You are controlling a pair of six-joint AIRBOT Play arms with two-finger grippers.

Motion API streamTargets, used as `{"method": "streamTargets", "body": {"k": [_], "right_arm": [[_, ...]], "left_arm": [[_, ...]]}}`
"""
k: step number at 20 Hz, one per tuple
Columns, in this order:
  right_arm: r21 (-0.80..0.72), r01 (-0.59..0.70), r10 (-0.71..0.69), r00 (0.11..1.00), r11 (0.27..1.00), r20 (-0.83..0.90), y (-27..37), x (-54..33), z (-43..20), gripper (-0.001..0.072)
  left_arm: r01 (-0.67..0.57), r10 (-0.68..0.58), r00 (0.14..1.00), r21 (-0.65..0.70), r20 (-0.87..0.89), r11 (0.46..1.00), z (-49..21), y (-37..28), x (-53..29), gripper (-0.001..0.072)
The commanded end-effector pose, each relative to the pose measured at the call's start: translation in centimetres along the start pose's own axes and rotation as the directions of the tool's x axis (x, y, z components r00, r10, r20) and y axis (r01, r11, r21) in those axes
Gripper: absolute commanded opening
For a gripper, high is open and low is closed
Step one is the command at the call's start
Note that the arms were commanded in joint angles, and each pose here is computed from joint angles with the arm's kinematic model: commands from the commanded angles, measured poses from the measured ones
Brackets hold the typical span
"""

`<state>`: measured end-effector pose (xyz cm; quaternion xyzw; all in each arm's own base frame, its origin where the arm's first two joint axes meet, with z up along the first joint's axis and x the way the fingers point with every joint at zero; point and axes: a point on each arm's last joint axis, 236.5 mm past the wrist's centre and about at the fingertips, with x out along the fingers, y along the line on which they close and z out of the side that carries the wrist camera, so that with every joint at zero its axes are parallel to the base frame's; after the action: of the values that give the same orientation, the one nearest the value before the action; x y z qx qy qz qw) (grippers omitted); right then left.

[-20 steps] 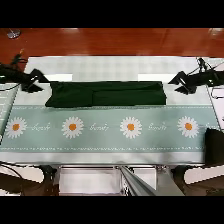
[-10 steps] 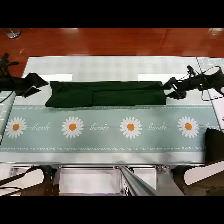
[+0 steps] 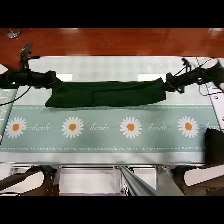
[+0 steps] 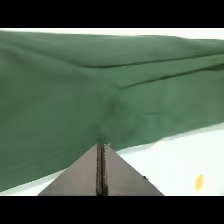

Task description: Fold the shirts.

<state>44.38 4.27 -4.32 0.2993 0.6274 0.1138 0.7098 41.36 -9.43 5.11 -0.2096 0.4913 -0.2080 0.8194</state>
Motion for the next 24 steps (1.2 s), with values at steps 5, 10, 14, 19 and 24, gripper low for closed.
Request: {"method": "streamTargets", "body": {"k": [5,10,14,19,24], "right_arm": [[-0.188,0.112,-0.067,0.971,0.976,0.229,3.4,-12.3,-7.2,0.0029],[-0.188,0.098,-0.014,0.914,0.977,0.406,6.8,-17.1,-13.6,0.0029],[-0.206,0.094,0.013,0.884,0.974,0.467,8.3,-19.2,-15.6,0.0029],[-0.217,0.077,0.033,0.887,0.973,0.460,8.8,-19.2,-16.0,0.0029],[-0.217,0.068,0.042,0.884,0.974,0.466,9.0,-19.2,-15.7,0.0030]], "left_arm": [[0.145,-0.141,0.989,0.228,-0.034,0.963,-2.3,-12.1,5.7,0.0016],[0.097,-0.101,0.995,0.327,-0.004,0.940,-5.3,-20.2,13.2,0.0015],[0.203,-0.144,0.969,0.323,-0.199,0.924,-12.4,-26.7,19.6,0.0017],[0.305,-0.185,0.914,0.311,-0.361,0.900,-20.4,-31.4,23.7,0.0016],[0.361,-0.205,0.852,0.256,-0.483,0.897,-26.0,-33.4,24.0,0.0017]]}}
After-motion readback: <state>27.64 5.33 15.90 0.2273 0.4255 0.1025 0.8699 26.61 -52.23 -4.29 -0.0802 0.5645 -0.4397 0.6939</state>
